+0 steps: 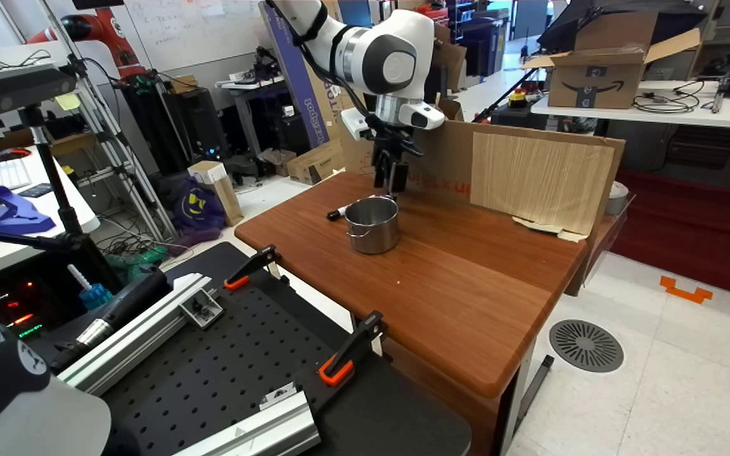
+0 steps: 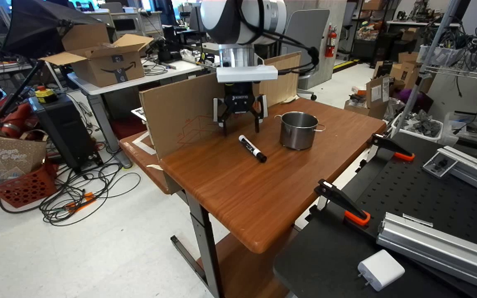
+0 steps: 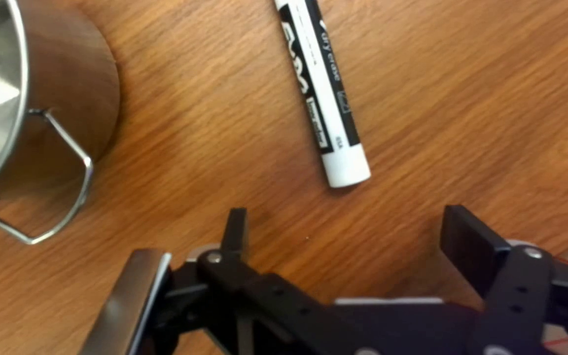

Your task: Take the marker from the bowl and put it on the table

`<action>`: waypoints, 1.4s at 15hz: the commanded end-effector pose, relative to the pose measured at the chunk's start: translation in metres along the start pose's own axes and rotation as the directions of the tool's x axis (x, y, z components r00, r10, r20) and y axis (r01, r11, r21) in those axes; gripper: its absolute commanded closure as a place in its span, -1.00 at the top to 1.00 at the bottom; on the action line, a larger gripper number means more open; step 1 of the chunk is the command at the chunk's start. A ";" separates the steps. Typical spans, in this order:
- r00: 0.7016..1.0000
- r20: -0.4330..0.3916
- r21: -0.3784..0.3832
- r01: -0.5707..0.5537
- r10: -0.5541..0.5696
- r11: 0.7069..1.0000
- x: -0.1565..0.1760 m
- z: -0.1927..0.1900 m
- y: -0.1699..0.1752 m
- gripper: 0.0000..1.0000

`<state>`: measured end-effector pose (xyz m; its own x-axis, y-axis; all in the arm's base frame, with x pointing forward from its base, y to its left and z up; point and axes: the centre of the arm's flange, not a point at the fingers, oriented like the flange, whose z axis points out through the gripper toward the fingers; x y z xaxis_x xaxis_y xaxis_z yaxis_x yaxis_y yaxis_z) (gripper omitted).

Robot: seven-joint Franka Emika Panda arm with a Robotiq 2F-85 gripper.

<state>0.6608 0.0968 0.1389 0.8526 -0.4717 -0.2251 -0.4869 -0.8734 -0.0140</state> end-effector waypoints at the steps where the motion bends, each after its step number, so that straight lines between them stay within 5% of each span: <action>1: 1.000 -0.013 -0.029 0.001 -0.001 1.000 0.002 -0.002 -0.005 1.00; 16: 0.981 -0.153 0.000 0.122 -0.120 0.993 -0.090 -0.087 0.009 1.00; 17: 0.990 -0.112 0.021 0.091 -0.088 0.996 -0.065 -0.080 -0.007 1.00; 21: 0.987 -0.122 0.006 0.104 -0.102 0.995 -0.079 -0.085 0.003 1.00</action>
<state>0.6076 0.1210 0.2395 0.9147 -0.3913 -0.1014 -0.3970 -0.9168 -0.0433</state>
